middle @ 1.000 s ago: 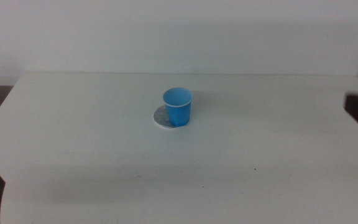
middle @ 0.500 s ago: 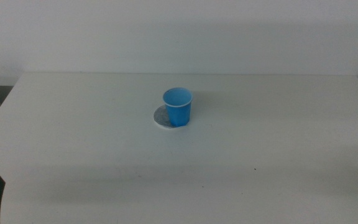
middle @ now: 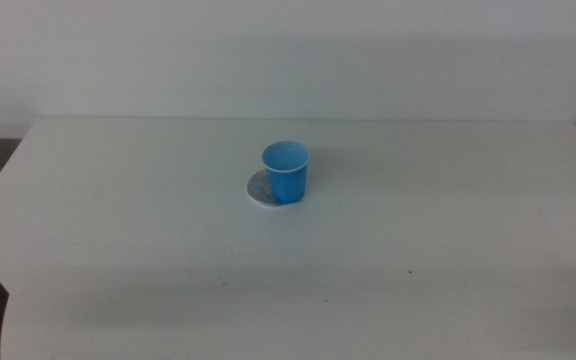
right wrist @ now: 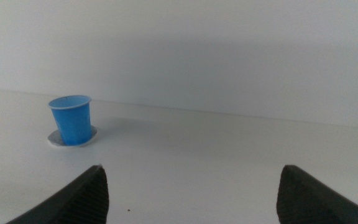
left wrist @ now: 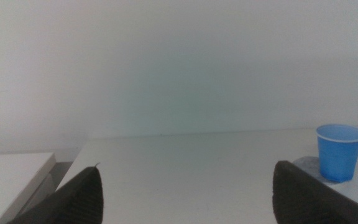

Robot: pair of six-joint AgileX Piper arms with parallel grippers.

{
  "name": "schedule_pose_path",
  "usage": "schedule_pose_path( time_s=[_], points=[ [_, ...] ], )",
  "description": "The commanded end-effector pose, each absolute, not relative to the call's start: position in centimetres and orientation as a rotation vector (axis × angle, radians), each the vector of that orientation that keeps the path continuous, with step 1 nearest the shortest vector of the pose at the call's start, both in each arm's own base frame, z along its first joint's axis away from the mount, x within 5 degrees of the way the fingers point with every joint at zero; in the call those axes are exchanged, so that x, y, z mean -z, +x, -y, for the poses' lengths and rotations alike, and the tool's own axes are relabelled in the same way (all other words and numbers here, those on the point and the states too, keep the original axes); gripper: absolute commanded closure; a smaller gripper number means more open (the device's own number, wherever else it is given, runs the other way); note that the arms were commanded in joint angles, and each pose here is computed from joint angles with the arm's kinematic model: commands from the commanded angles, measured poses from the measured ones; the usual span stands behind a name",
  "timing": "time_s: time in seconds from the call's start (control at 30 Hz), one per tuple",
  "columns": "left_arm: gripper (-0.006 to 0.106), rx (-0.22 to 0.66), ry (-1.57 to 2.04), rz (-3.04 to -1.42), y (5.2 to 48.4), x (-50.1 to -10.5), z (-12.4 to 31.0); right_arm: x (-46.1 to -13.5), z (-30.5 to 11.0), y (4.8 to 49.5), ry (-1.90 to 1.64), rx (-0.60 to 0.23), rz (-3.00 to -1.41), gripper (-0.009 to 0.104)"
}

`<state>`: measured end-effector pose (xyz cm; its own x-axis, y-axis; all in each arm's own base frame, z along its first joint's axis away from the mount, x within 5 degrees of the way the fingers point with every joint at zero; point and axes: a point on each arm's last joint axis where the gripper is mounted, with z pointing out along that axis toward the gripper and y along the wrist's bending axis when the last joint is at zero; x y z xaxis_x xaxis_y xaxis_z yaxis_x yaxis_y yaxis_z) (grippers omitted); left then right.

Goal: Place an empty cup on a cup mat.

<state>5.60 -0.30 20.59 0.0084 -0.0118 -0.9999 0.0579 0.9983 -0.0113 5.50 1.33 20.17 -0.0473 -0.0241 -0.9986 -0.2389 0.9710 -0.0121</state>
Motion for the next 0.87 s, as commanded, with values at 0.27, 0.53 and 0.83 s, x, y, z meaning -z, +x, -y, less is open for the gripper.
schedule_pose_path(
  time_s=[0.27,0.53,0.83],
  points=[
    [0.007,0.063,0.035,-1.555,5.64,-20.67,0.33,-20.12,-1.31,5.48,-0.191,-0.183,-1.607,0.003],
    [0.007,0.063,0.035,-1.555,5.64,-20.67,0.33,-20.11,-0.64,5.6,-0.093,-0.089,-1.614,0.003],
    [0.007,0.063,0.035,-1.555,5.64,-20.67,0.33,-20.11,-0.44,5.62,-0.064,-0.061,-1.615,0.003]
  ],
)
